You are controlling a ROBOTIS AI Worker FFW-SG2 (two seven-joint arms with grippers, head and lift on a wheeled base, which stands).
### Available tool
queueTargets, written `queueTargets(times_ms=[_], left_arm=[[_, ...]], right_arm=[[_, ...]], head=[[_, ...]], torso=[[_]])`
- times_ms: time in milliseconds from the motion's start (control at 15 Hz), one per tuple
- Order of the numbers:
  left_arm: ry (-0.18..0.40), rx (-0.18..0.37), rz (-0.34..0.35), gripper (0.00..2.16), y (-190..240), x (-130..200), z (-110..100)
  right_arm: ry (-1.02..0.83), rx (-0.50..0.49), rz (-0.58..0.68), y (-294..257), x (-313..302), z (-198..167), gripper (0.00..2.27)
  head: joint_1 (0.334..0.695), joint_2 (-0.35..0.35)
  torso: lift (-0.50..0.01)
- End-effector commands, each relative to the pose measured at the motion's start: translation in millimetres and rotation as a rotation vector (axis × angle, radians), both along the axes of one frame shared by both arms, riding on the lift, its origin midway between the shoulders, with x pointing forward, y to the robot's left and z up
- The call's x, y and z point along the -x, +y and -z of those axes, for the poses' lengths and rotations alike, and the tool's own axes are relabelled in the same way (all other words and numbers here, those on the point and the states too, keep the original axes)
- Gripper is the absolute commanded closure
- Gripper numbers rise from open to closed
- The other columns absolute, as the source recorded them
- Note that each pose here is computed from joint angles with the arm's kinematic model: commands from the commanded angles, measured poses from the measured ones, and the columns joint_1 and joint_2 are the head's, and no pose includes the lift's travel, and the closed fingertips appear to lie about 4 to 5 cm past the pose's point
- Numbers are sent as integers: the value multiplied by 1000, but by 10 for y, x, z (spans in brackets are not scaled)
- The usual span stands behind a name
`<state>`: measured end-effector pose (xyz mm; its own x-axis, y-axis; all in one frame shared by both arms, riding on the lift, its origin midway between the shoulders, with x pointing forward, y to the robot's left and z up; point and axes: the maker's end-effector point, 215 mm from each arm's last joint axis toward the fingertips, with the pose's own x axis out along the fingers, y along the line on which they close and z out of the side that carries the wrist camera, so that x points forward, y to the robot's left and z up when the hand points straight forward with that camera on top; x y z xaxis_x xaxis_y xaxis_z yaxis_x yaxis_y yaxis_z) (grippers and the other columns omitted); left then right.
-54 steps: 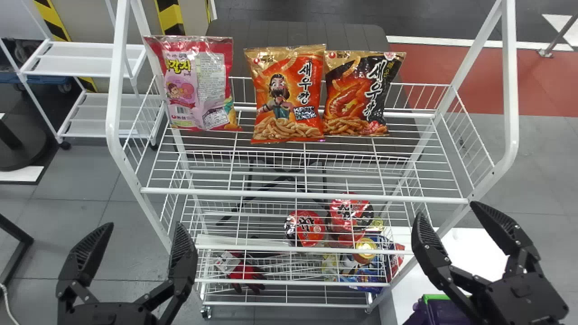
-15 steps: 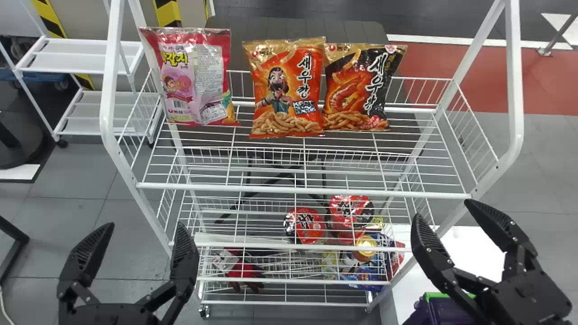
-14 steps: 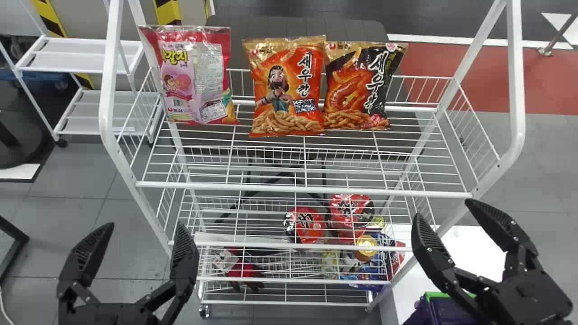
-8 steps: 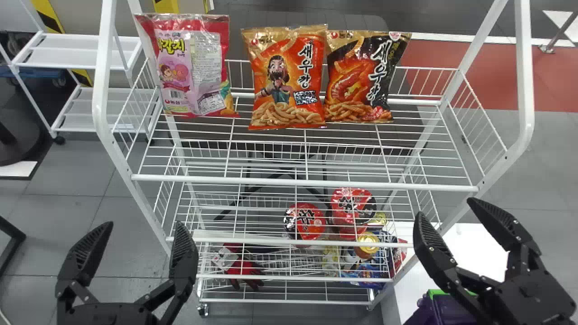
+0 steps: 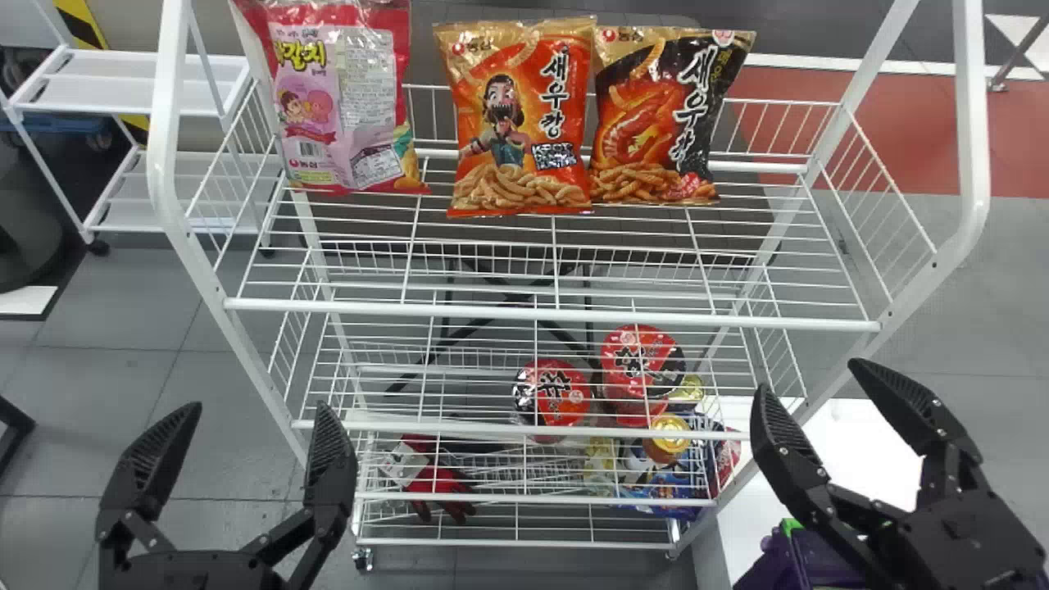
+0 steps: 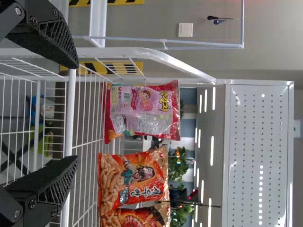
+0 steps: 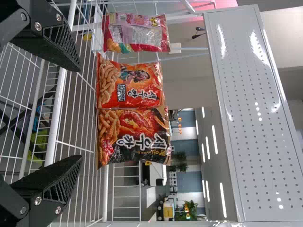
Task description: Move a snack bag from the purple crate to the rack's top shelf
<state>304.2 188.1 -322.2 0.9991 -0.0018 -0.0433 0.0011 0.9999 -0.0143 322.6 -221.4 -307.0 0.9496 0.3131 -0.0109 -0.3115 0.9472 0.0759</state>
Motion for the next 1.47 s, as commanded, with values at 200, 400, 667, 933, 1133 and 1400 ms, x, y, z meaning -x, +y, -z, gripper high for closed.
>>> queueTargets(times_ms=[200,400,667,933,1133,1400], left_arm=[[0,0,0,147,0,0,-2],[0,0,0,147,0,0,-2],[-3,2,1,147,-5,-4,-18],[-2,0,0,147,1,1,-13],[-3,2,0,147,-5,-1,-22],[-8,2,0,147,-3,-6,-46]], right_arm=[[1,1,17,-39,-11,2,184],[0,1,25,-55,-20,-2,184],[2,1,28,-63,-21,7,184],[3,3,37,-85,-31,11,184],[5,6,37,-84,-32,14,184],[5,7,38,-86,-33,15,184]], head=[[695,-67],[695,-71],[695,-74],[695,-76],[695,-79],[695,-79]], torso=[[-104],[-116],[-133],[-148],[-161],[-177]])
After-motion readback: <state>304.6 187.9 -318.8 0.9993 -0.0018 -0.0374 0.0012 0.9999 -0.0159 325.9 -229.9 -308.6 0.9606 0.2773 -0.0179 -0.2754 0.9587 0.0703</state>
